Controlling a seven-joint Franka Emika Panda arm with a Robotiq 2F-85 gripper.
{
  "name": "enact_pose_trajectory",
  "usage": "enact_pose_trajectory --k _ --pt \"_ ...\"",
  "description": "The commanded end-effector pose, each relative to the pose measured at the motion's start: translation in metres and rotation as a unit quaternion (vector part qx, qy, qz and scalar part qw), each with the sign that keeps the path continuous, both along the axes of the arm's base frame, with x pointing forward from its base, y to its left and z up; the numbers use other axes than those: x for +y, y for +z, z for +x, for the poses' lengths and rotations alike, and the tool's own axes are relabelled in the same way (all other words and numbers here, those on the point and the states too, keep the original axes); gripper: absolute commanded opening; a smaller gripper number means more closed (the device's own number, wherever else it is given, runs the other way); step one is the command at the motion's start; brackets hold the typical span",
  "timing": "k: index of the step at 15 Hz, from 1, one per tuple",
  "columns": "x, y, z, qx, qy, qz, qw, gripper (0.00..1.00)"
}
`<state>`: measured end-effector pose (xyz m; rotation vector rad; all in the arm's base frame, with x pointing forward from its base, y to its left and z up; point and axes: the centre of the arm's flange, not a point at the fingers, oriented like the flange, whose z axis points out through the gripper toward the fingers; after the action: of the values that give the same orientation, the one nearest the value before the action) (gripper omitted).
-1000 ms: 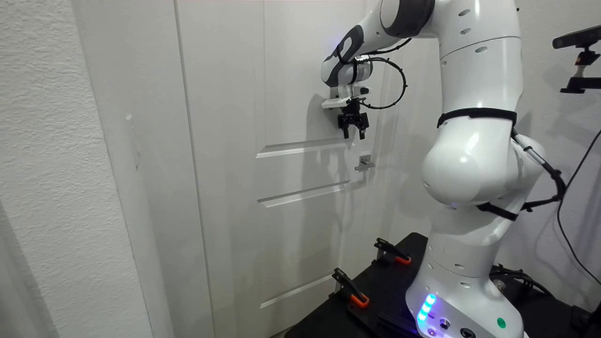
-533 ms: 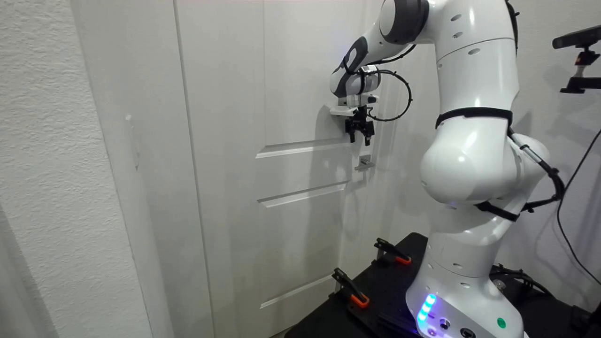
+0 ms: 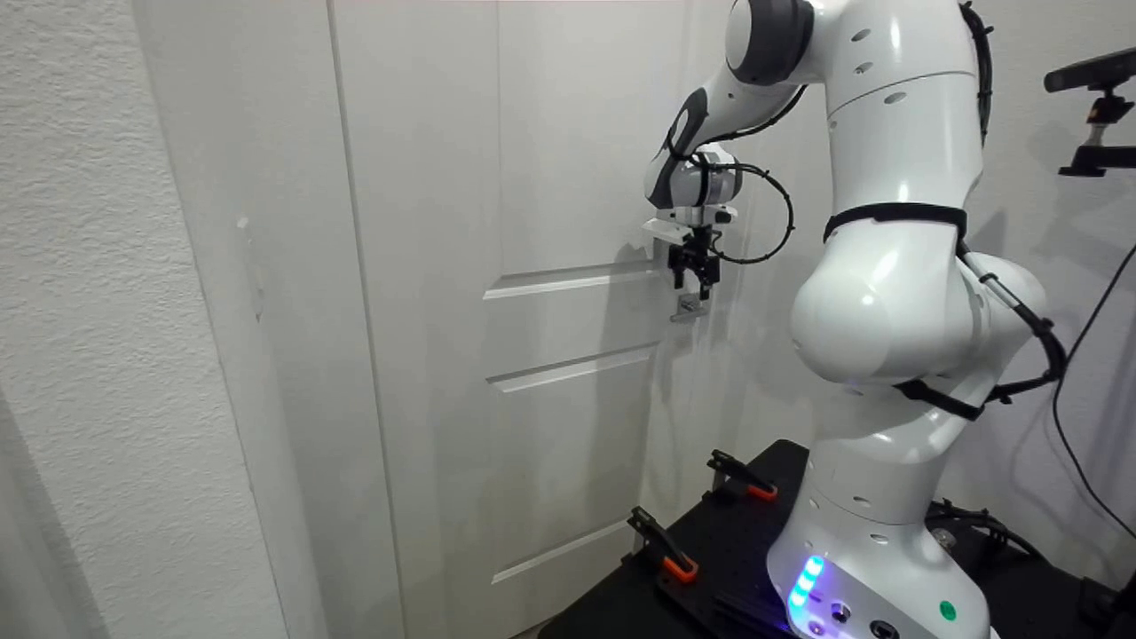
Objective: Open the door
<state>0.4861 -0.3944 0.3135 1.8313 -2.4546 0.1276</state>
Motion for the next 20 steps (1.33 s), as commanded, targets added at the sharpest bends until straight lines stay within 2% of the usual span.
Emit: enact_pose_trajectory --k 1,6,9,20 --pt "0.004 -0.013 -0.026 -0.027 0.001 0.001 0.9996 1.00" --pt "0.006 -0.035 -0.029 -0.069 0.002 -0.046 0.9966 1.00" --pt "0.004 -0.047 -0.023 -0.085 0.000 -0.060 0.9946 1.00" --pt "-0.008 -0.125 0.004 -0.081 -0.020 -0.079 0.9934 1.00"
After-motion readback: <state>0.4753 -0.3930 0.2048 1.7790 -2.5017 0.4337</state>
